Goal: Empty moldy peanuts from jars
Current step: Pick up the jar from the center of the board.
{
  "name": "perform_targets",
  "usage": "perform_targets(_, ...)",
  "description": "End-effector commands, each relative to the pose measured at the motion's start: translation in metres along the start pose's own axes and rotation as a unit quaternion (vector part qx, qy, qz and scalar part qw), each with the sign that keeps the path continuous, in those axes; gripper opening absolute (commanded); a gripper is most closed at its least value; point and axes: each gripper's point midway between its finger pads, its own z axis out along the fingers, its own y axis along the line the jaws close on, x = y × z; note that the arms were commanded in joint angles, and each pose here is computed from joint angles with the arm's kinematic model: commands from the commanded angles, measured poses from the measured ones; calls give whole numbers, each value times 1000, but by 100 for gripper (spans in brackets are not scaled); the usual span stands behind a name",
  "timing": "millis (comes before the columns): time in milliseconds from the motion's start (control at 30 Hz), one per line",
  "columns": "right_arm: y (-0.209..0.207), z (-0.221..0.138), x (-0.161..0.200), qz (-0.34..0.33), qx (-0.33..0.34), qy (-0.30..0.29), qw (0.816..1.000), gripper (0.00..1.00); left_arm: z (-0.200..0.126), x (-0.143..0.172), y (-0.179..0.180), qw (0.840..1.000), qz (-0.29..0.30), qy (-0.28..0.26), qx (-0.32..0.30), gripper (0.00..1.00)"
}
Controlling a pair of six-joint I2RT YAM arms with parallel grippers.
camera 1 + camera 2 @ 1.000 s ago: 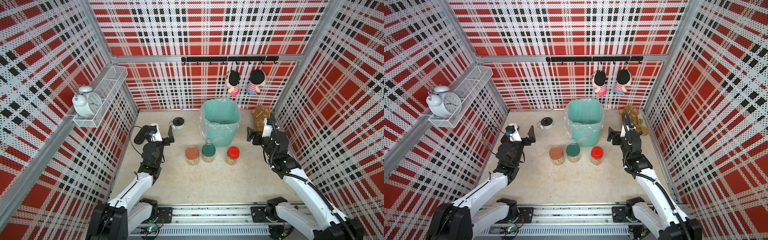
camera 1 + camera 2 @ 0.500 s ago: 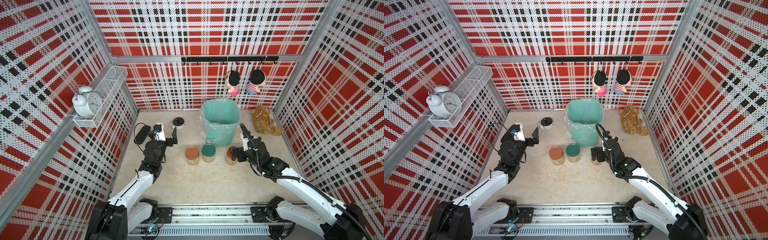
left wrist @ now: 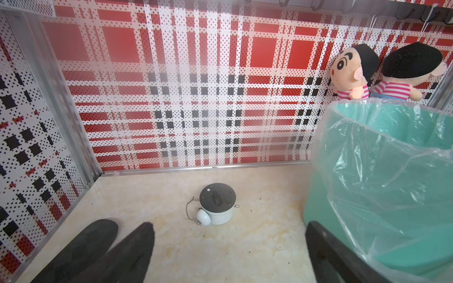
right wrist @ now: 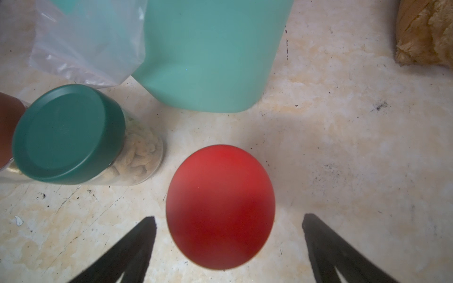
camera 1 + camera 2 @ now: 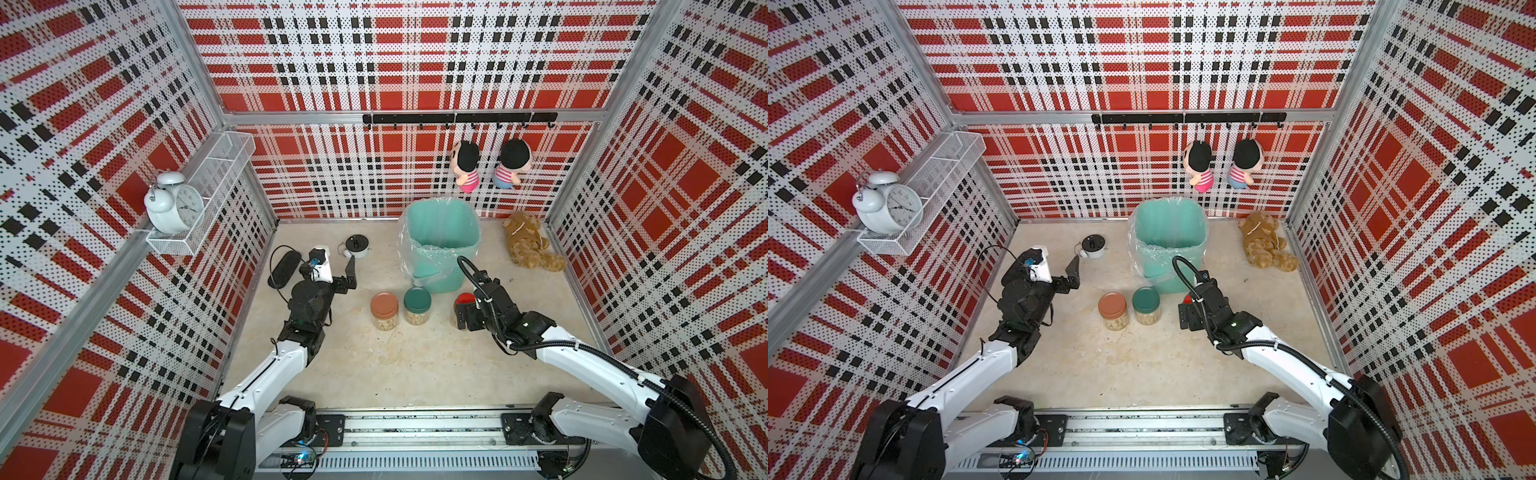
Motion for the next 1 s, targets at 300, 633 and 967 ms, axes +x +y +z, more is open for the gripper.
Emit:
perform_targets(300, 5, 8, -9, 1, 3, -15, 1000, 88, -5, -4, -2, 1000, -1, -15, 5, 98)
perform_targets(633, 6, 12, -6, 2, 1, -11, 1000, 83, -3, -3, -3, 1000, -3, -13, 5, 98)
perform_targets(967, 5, 15, -1, 6, 4, -2, 1000, 85, -2, -4, -3, 1000, -4, -14, 5, 98)
